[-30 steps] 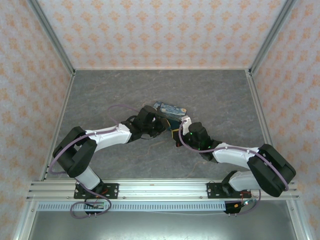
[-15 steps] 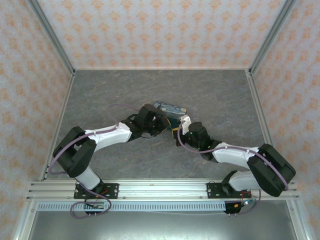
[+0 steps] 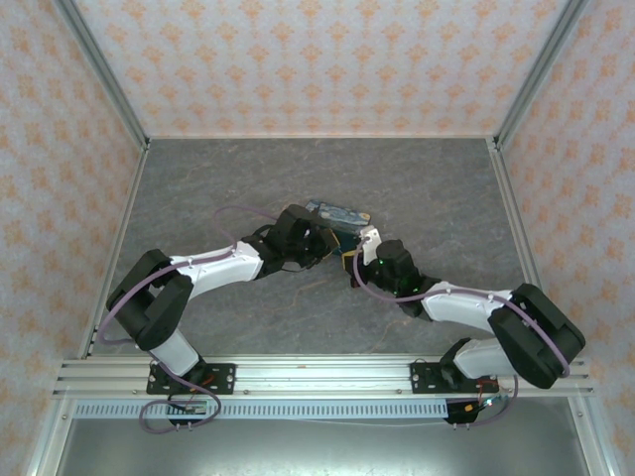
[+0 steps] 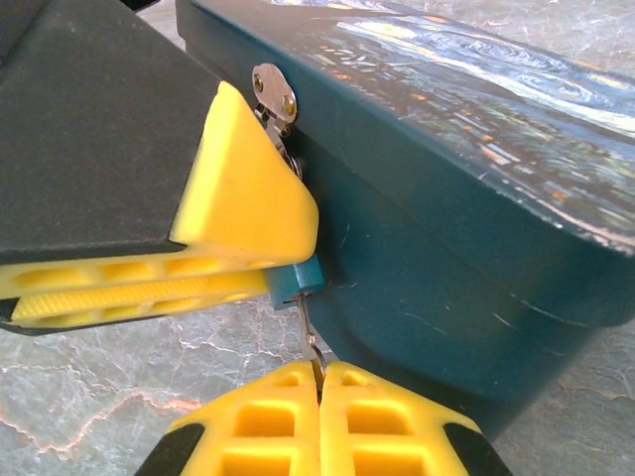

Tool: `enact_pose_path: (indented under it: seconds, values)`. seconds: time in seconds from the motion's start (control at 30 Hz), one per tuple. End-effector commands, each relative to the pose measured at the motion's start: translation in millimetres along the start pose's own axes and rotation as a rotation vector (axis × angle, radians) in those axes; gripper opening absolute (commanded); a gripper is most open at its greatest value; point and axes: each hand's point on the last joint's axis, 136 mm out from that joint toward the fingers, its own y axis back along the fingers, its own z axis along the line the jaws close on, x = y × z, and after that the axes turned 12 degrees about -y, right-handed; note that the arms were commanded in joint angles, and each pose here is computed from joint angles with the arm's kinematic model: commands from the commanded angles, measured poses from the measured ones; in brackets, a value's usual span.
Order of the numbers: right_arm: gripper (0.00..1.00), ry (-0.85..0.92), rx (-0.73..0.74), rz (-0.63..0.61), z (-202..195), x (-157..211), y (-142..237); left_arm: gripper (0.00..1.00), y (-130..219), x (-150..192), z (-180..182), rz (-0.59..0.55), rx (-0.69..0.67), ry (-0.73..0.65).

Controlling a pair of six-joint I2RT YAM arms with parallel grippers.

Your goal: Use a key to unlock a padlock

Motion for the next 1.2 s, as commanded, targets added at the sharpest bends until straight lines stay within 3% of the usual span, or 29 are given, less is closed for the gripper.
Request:
enact_pose_path:
  seconds: [0.0,0.33,1.17]
  values:
    - [0.0,-0.041,-0.21,-0.152,40,-53,5,0.14,-5,30,-24,0.098,0.076,-0.039]
    - [0.0,-0.084,-0.26,-0.12,41,-56,7,0.14,-8,31,-15,0.091,0.047,-0.054]
    - [0.0,-0.067,-0.275,-0.195,52,-84,20,0.14,-32,47,-3,0.137,0.037,-0.027]
